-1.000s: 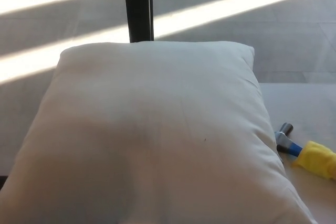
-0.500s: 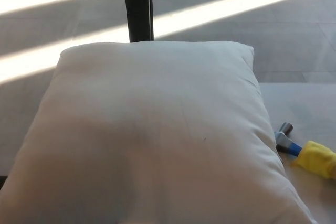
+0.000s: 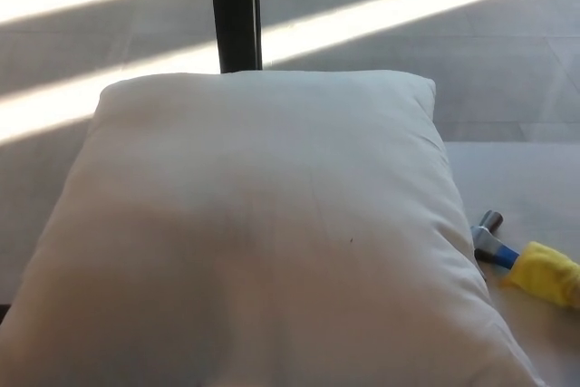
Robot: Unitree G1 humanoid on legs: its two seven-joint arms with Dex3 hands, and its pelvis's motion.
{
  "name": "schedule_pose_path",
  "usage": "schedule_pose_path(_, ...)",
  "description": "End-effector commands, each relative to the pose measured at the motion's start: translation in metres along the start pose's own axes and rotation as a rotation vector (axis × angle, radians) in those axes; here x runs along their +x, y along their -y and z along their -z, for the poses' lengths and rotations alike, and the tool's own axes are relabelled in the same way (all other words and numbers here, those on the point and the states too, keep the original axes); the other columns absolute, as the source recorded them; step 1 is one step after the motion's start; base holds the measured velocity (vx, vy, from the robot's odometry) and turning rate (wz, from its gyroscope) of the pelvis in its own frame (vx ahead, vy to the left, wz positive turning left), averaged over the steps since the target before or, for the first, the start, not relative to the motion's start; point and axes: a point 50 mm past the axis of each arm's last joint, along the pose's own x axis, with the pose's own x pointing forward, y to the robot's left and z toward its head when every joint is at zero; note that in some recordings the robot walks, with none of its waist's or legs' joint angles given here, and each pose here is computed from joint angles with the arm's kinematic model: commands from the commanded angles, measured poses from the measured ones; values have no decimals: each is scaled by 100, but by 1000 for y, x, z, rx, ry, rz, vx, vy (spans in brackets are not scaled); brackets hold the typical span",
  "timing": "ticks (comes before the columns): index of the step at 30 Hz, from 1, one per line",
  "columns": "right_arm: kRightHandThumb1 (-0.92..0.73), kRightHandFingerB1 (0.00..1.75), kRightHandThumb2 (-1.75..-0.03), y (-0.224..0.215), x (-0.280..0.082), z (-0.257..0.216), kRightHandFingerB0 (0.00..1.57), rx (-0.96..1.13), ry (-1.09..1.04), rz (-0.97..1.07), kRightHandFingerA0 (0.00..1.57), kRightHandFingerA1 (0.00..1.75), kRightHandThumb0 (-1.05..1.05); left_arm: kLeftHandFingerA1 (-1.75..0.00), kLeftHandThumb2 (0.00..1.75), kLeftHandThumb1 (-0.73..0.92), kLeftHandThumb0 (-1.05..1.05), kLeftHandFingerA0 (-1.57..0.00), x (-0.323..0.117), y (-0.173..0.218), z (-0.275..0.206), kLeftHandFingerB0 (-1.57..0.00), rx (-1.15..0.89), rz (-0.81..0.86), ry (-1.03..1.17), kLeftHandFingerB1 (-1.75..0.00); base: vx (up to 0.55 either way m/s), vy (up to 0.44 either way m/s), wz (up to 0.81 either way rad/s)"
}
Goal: A hammer is kept on the right hand side and a pillow is kept on the left hand side on the desk infront of the robot and the robot uses its right hand to pick up the hammer and makes a downward swinging motion to hit the pillow
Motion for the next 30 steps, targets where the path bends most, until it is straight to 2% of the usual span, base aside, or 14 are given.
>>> schedule_pose_path(1, -70, 32, -61, -3, 6, -11, 31, -63, 32, -22, 26, 38, -73, -66, 99, 60, -64, -50, -1, -3, -3, -40, 16, -10, 18, -57, 0, 0, 0)
schedule_pose_path(2, -71, 32, -62, -5, 6, -11, 31, -77, 33, -29, 25, 39, -74, -59, 62, 77, -64, -55, -1, -3, -3, -47, 16, -10, 19, -46, 0, 0, 0)
schedule_pose_path(18, -74, 32, -63, -41, 6, 15, 31, -212, -41, -135, 27, 41, -74, -60, 63, 78, -65, -54, -2, -5, -2, -47, 20, -19, 20, -45, 0, 0, 0)
schedule_pose_path(21, -77, 30, -64, -49, 4, 12, 29, -155, -47, -178, 28, 38, -78, -59, 63, 78, -66, -53, -2, -5, -1, -47, 21, -20, 18, -45, 0, 0, 0)
schedule_pose_path(30, -75, 30, -63, -79, 8, -8, 28, -224, 35, -244, 27, 38, -73, -60, 63, 78, -67, -53, -2, -4, 0, -48, 16, -10, 18, -46, 0, 0, 0)
